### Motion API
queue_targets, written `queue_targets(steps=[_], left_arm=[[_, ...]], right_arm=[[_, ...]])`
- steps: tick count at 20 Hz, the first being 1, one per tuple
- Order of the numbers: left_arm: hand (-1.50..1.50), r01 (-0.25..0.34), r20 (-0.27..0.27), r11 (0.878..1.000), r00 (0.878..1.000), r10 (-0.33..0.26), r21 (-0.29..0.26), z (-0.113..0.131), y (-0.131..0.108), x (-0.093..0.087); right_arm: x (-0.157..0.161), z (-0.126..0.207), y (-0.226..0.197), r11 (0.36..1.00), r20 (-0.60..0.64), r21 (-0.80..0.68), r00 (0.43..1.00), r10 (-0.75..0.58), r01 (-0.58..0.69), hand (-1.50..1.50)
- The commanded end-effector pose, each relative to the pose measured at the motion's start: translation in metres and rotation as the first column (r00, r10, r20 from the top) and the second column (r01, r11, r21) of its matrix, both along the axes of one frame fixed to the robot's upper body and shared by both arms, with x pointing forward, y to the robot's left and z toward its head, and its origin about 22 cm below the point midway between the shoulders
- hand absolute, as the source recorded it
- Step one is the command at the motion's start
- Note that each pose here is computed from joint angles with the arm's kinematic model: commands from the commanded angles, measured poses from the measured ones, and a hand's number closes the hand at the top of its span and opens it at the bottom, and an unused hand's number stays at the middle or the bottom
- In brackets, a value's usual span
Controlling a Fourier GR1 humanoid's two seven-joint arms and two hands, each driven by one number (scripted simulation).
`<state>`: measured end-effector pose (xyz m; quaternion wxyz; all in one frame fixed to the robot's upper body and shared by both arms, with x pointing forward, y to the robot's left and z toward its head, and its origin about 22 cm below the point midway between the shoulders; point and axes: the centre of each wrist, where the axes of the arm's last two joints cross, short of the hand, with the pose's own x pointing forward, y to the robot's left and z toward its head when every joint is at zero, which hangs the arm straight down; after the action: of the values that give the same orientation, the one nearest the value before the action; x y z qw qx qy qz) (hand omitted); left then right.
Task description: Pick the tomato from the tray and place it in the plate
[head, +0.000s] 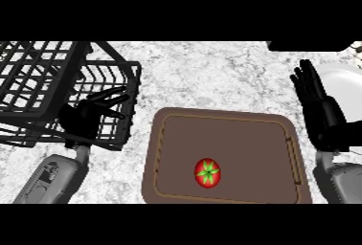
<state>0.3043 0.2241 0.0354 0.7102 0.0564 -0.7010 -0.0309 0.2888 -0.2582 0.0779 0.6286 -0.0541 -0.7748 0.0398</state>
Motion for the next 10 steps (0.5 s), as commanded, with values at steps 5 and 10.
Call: queue_targets(steps=[5, 10], left_arm=[[0.0, -0.069, -0.302, 0.997, 0.951, 0.06, -0.019, -0.066, 0.023, -0.031], [0.0, -0.01, -0.367, 0.994, 0.93, -0.032, -0.112, -0.078, 0.01, -0.039]], right_arm=[[0.009, 0.075, -0.002, 0.993, 0.154, -0.04, 0.981, 0.118, -0.114, 1.5], [0.001, 0.038, -0.025, 0.933, 0.168, -0.228, 0.955, -0.245, 0.28, -1.5]])
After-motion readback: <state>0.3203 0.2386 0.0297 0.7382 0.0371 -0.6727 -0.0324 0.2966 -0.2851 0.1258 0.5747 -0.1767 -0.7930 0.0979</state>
